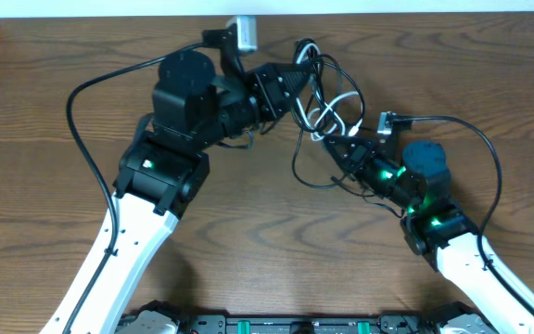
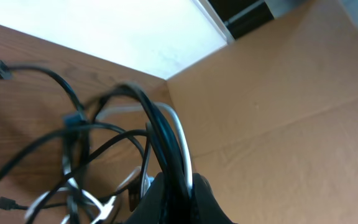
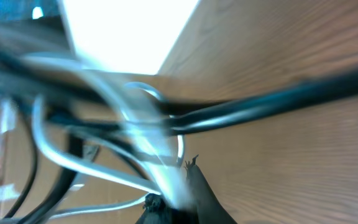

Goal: Untangle cables

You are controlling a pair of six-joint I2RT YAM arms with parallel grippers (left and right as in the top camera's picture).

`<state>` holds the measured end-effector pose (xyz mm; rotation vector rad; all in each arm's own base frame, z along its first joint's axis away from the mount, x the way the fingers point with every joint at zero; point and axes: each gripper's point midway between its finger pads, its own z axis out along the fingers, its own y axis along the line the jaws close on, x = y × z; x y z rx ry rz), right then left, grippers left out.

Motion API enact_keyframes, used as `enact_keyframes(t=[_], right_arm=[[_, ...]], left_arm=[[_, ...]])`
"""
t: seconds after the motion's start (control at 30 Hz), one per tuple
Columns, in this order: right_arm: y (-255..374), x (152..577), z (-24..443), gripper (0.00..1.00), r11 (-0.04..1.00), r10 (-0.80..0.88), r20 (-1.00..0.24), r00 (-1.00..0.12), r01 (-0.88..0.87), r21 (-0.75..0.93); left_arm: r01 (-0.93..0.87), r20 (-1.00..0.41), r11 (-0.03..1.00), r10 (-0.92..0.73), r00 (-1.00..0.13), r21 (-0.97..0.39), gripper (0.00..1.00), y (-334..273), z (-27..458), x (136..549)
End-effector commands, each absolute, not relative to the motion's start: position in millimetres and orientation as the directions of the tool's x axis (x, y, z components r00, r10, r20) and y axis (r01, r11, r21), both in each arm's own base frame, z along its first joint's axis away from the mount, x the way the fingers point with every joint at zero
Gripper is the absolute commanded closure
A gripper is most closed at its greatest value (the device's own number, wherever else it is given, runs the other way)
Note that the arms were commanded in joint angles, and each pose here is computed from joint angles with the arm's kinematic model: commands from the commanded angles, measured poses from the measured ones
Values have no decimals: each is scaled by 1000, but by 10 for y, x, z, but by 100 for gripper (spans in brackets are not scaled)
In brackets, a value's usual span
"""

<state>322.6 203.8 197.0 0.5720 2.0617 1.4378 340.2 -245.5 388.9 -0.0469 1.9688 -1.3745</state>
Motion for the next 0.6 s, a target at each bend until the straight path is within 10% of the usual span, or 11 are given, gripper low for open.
enact_keyframes(t=[0.0, 0.57], right_arm=[[1741, 3340, 1782, 99, 401, 672, -219, -707, 99, 911], [724, 3231, 1066, 99, 460, 794, -124, -595, 454, 763]], left_arm=[[412, -571, 403, -465, -677, -817, 92, -2224, 4270, 3335], [351, -598, 485, -617, -511, -801, 92, -1310, 4554, 3373]])
